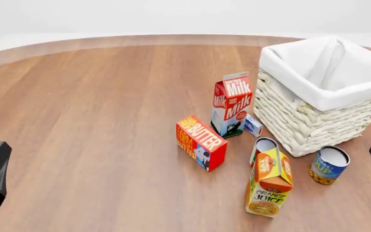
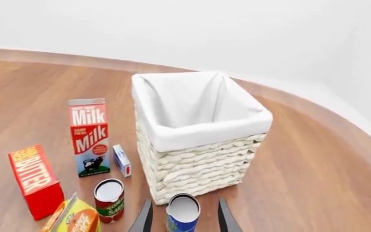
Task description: Pick up the alphabet soup, and put it in the basket.
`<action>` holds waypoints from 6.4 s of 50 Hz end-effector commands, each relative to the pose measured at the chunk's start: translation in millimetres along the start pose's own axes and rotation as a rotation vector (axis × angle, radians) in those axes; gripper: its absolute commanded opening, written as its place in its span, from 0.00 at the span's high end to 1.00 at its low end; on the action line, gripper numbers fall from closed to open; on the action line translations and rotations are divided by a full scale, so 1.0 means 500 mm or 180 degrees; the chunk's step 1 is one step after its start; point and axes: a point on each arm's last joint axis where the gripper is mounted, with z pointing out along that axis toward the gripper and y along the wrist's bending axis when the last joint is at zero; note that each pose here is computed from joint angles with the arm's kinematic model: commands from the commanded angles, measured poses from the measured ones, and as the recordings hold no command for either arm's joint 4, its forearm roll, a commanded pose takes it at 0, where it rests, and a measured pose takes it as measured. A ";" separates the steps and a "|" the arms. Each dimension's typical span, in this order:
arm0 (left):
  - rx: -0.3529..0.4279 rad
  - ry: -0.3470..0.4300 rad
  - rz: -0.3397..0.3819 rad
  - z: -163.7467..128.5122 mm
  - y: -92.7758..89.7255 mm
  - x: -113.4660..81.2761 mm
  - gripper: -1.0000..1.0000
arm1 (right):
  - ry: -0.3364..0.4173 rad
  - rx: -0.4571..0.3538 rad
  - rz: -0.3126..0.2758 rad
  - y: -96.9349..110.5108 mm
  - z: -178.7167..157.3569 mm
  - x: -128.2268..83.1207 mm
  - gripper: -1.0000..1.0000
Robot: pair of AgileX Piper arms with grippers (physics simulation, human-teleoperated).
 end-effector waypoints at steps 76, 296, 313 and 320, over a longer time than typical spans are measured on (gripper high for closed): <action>0.0000 0.0000 0.0000 0.000 0.000 0.000 0.00 | 0.0522 0.0031 0.0075 0.007 0.102 0.094 0.00; 0.0000 0.0000 0.0000 0.000 0.000 0.000 0.00 | 0.1327 0.0050 0.0148 0.015 0.253 0.272 1.00; 0.0000 0.0000 0.0000 0.000 0.000 0.000 0.00 | 0.1231 0.0100 0.0083 0.007 0.254 0.262 1.00; 0.0000 0.0000 0.0000 0.000 0.000 0.000 0.00 | 0.1166 0.0121 0.0056 0.005 0.254 0.255 1.00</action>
